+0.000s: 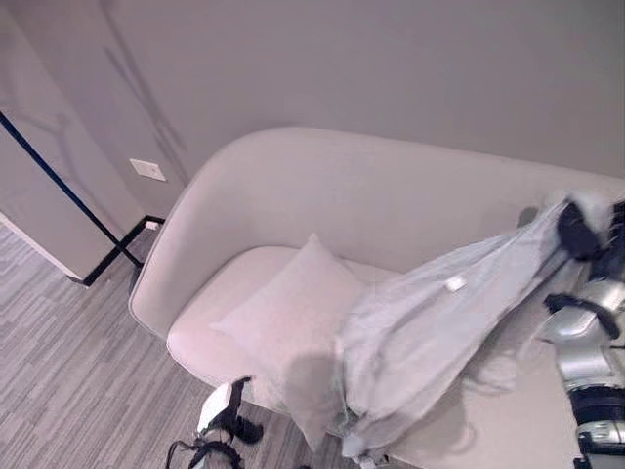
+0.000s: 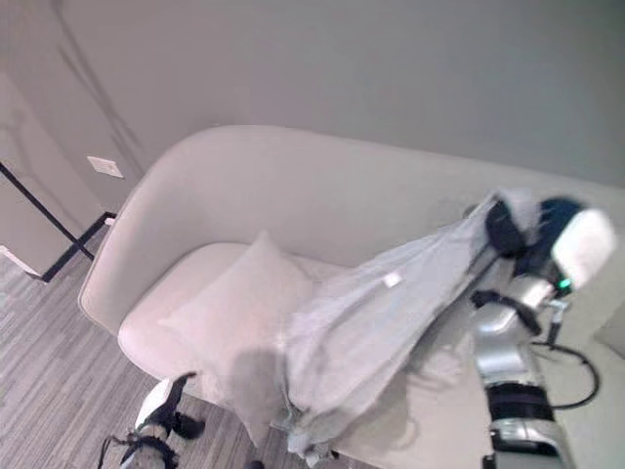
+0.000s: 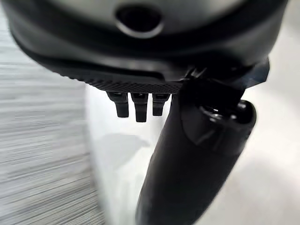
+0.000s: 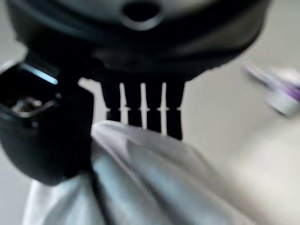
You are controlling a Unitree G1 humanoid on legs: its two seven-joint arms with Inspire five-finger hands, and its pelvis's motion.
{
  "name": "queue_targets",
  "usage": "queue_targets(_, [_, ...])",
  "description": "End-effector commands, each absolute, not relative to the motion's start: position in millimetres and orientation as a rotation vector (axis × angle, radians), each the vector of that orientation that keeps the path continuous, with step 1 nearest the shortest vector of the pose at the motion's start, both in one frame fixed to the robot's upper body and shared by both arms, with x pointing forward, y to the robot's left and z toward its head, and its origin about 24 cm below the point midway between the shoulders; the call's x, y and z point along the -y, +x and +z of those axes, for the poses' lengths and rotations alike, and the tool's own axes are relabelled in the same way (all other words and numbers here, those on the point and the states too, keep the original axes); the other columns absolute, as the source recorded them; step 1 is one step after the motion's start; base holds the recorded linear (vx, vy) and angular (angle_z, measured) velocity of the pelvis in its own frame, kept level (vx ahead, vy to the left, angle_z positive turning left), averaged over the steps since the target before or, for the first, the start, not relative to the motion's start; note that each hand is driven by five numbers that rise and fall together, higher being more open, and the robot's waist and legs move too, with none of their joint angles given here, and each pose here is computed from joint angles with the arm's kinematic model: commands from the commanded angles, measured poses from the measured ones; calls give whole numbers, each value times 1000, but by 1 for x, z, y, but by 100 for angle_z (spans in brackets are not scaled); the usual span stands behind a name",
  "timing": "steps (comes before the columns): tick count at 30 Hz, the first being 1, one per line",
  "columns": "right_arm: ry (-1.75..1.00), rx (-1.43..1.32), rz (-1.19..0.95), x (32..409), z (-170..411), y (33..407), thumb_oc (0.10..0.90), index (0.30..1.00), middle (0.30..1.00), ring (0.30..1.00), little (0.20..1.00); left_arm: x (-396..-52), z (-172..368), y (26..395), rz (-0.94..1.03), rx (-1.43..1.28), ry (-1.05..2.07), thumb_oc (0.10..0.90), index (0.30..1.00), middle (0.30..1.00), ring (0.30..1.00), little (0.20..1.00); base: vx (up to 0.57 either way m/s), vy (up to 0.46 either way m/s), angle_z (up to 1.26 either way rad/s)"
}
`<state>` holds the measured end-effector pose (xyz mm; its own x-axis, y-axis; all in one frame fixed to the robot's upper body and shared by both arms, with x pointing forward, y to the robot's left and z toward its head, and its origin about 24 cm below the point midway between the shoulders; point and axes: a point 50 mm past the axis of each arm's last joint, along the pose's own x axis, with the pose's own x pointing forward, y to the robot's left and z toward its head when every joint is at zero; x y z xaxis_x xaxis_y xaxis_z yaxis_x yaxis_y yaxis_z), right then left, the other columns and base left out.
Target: Hang the clothes on the sofa on the clothes rack.
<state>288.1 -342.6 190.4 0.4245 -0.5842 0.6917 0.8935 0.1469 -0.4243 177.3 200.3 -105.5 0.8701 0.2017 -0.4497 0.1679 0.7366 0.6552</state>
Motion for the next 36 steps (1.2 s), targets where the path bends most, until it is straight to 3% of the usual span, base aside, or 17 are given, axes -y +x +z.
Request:
queue_targets(1, [-977, 767, -1265, 334, 274, 285, 400, 300, 300, 300, 300, -221, -79, 203, 134, -377, 766, 800, 900, 900, 900, 900, 0, 0, 0])
queue_targets(12, [-1125, 1031, -1306, 307, 377, 278, 400, 300, 300, 300, 300, -214, 7, 249, 252, 30, 558, 800, 900, 900, 900, 900, 5, 15, -4])
queue_targets(18, [-1137, 1081, -1298, 295, 412, 282, 400, 300, 300, 300, 300, -187, 58, 275, 235, 292, 408, 800, 900, 900, 900, 900, -14, 4, -2])
queue_targets(19, [-1117, 1089, -1292, 290, 429, 284, 400, 300, 300, 300, 300, -164, 76, 284, 156, 369, 316, 800, 900, 900, 900, 900, -11, 0, -12])
queue_targets(26, [-1034, 1158, -1236, 262, 458, 289, 400, 300, 300, 300, 300, -103, 89, 292, -84, 408, 165, 800, 900, 900, 900, 900, -3, -1, -7])
queue_targets(30, [-952, 1220, -1143, 226, 472, 297, 400, 300, 300, 300, 300, -27, 80, 277, -489, 295, -11, 800, 900, 900, 900, 900, 1, -2, -14])
queue_targets(36, [-827, 1298, -1007, 188, 479, 298, 400, 300, 300, 300, 300, 15, 54, 278, -603, 135, 15, 800, 900, 900, 900, 900, 5, -2, -21])
